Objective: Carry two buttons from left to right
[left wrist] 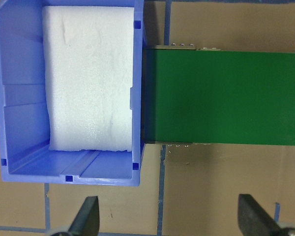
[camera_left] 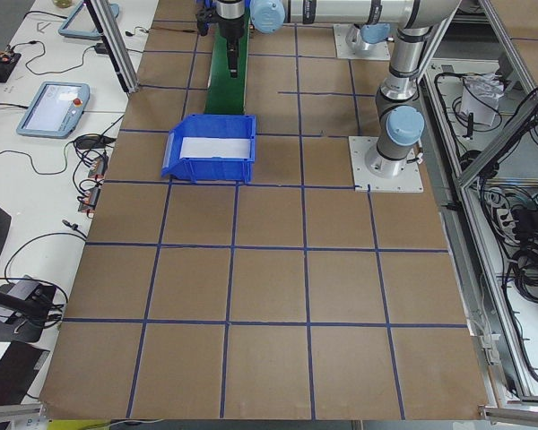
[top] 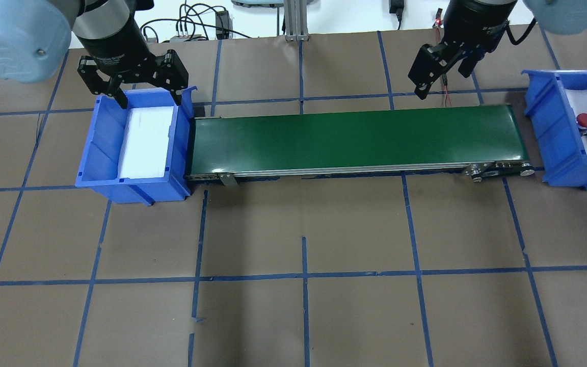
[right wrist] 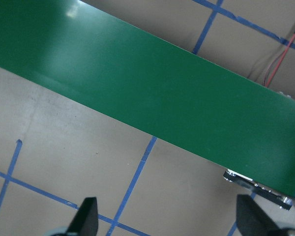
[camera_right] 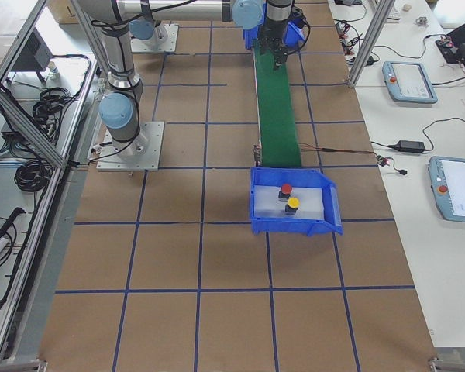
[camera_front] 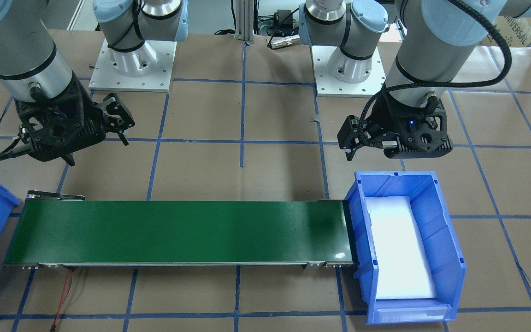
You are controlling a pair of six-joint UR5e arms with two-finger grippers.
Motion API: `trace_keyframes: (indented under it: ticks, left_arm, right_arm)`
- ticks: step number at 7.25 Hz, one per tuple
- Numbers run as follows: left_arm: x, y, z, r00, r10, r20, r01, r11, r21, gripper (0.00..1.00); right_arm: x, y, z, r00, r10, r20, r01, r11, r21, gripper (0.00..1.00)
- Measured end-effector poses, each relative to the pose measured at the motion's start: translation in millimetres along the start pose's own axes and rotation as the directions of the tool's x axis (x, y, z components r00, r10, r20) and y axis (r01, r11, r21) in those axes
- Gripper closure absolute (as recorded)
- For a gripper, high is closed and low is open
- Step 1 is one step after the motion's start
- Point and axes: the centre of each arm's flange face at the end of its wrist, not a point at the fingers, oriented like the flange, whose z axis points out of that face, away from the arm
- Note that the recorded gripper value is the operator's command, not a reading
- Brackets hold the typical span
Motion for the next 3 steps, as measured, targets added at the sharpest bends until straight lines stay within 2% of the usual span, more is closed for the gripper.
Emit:
trace_keyframes:
  ticks: [1, 2, 3]
  left_arm:
    - [0.2, 0.0, 0.0, 1.0, 0.0, 0.0, 0.0, 1.0, 0.0, 0.0]
    - [0.2, 0.1, 0.0, 1.0, 0.0, 0.0, 0.0, 1.0, 0.0, 0.0]
    - [0.3, 0.1, 0.0, 1.0, 0.001, 0.0, -0.001, 1.0, 0.0, 0.0]
  right_arm:
    - [-7.0, -1.5, -0.2, 0.992, 0.123, -0.008, -0.123, 0.992, 0.0, 0.0]
    - [-14.4, -3.5, -1.2, 0.981, 0.192, -0.011, -0.192, 0.981, 0.005, 0.0]
    - [-19.3, -5.0, -1.6, 0.976, 0.219, -0.011, -0.219, 0.976, 0.007, 0.0]
